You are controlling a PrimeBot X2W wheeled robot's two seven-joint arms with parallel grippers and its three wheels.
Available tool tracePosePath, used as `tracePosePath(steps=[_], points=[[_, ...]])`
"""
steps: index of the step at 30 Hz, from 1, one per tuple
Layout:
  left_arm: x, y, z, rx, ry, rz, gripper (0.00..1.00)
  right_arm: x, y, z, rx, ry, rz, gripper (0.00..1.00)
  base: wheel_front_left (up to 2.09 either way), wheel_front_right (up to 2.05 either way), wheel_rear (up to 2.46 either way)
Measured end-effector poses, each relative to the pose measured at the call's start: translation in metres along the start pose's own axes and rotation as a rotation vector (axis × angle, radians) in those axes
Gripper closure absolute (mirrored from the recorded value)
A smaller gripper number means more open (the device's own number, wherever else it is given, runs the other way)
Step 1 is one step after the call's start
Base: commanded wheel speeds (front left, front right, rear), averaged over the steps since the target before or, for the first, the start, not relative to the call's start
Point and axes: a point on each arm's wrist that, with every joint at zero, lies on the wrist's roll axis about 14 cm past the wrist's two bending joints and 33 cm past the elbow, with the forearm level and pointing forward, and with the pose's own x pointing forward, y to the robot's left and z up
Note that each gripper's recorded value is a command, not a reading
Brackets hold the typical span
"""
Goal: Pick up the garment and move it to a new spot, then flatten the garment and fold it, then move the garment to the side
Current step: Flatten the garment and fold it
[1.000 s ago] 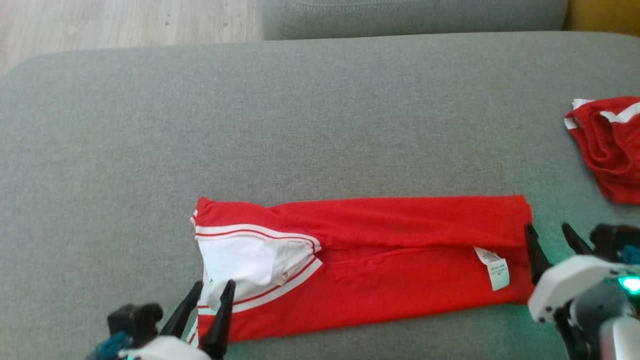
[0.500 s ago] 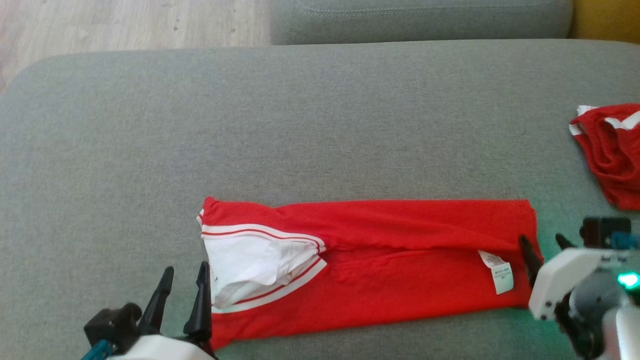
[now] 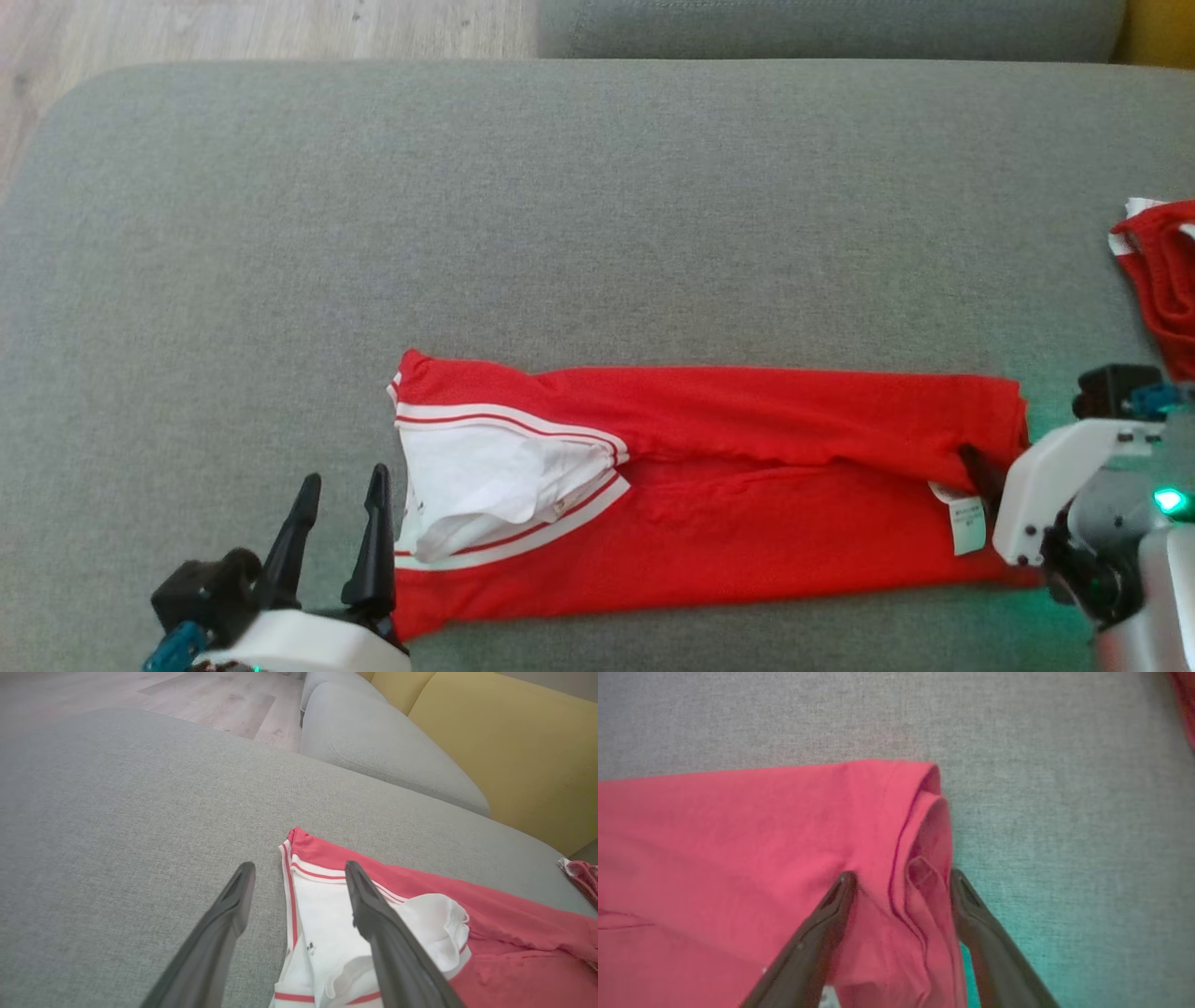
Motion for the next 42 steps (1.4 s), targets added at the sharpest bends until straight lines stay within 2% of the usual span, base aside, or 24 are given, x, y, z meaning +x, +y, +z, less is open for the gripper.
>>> tracePosePath(steps=[1, 2, 3, 4, 5, 6, 13, 22, 27, 34, 42], points=[[0.000, 0.000, 0.001, 0.003, -0.003, 0.004, 0.00, 0.001, 0.001, 0.001, 0.004, 0.008, 0.008, 0.08, 0.00, 0.00, 0.00], [0.001, 0.001, 0.002, 0.006, -0.007, 0.006, 0.00, 0.001, 0.002, 0.001, 0.003, 0.014, 0.012, 0.42, 0.00, 0.00, 0.00], [0.002, 0.001, 0.003, 0.006, -0.009, 0.006, 0.00, 0.001, 0.001, 0.001, 0.001, 0.017, 0.011, 0.60, 0.00, 0.00, 0.00], [0.003, 0.001, 0.004, 0.007, -0.011, 0.006, 0.00, 0.001, 0.001, 0.001, 0.004, 0.019, 0.014, 0.72, 0.00, 0.00, 0.00], [0.004, 0.001, 0.005, 0.008, -0.013, 0.004, 0.00, 0.001, 0.001, 0.002, 0.008, 0.016, 0.017, 0.91, 0.00, 0.00, 0.00], [0.005, 0.000, 0.007, 0.009, -0.017, 0.002, 0.00, 0.001, 0.001, 0.003, 0.009, 0.008, 0.017, 1.00, 0.00, 0.00, 0.00], [0.009, -0.006, 0.010, 0.024, -0.025, -0.020, 0.00, -0.006, -0.007, 0.014, 0.024, -0.075, -0.001, 1.00, 0.00, 0.00, 0.00], [0.015, -0.025, 0.015, 0.044, -0.043, -0.079, 0.00, -0.047, -0.072, 0.037, 0.101, -0.211, -0.164, 1.00, 0.00, 0.00, 0.00], [0.016, -0.030, 0.011, 0.051, -0.032, -0.095, 0.00, -0.060, -0.080, 0.032, 0.133, -0.223, -0.180, 1.00, 0.00, 0.00, 0.00], [0.013, -0.041, 0.012, 0.052, -0.044, -0.122, 0.00, -0.072, -0.020, 0.051, 0.093, -0.299, -0.019, 1.00, 0.00, 0.00, 0.00], [0.004, -0.037, 0.018, 0.050, -0.071, -0.111, 0.00, -0.078, 0.084, 0.047, 0.044, -0.290, 0.291, 1.00, 0.00, 0.00, 0.00]])
